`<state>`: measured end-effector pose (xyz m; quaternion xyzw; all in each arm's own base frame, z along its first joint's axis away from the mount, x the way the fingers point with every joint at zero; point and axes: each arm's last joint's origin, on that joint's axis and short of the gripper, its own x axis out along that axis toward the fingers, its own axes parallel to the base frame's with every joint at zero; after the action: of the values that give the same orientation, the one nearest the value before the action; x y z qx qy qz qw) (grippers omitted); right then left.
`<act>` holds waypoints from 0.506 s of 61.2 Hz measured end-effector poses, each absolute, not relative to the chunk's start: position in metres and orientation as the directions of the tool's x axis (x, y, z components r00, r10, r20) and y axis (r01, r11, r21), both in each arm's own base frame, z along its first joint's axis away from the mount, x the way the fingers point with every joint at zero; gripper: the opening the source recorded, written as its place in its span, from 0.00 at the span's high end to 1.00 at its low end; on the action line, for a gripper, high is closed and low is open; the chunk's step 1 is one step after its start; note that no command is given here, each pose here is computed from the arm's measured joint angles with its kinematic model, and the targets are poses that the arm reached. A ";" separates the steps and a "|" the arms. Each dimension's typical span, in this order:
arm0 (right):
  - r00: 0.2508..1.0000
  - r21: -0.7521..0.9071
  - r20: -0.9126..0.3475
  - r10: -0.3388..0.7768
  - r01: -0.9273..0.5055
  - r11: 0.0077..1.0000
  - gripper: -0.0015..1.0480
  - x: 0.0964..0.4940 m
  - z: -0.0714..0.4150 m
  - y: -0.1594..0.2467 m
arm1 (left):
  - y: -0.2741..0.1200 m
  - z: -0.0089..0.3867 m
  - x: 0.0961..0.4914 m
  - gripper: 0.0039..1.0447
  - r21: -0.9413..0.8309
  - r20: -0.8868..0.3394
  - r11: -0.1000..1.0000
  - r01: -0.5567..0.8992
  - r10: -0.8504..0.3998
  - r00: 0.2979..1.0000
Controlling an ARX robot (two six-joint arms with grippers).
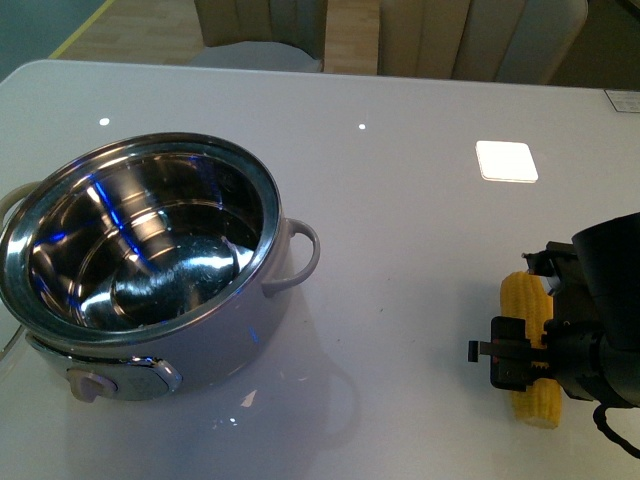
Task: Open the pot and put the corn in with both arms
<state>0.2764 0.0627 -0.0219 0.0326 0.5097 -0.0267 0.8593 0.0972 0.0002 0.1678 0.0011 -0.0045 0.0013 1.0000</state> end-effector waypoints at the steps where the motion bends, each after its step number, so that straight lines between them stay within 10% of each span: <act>1: 0.478 0.030 -0.878 -0.010 0.077 0.997 0.50 0.276 -0.022 0.063 | 0.000 0.168 0.097 0.06 0.002 0.009 1.000 -0.003 0.003 1.000; 14: 0.454 0.033 -0.891 0.013 0.036 0.999 0.71 0.267 -0.015 0.065 | 0.000 0.168 0.097 0.06 0.002 0.009 1.000 -0.003 0.003 1.000; 31: 0.498 0.129 -0.857 0.132 -0.042 0.991 0.72 0.250 0.034 0.071 | 0.000 0.168 0.097 0.06 0.002 0.009 1.000 -0.003 0.003 1.000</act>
<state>0.2503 0.0714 0.0338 0.0453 0.4986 0.0505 0.8642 0.0972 0.0002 0.1678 0.0011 -0.0045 0.0013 1.0000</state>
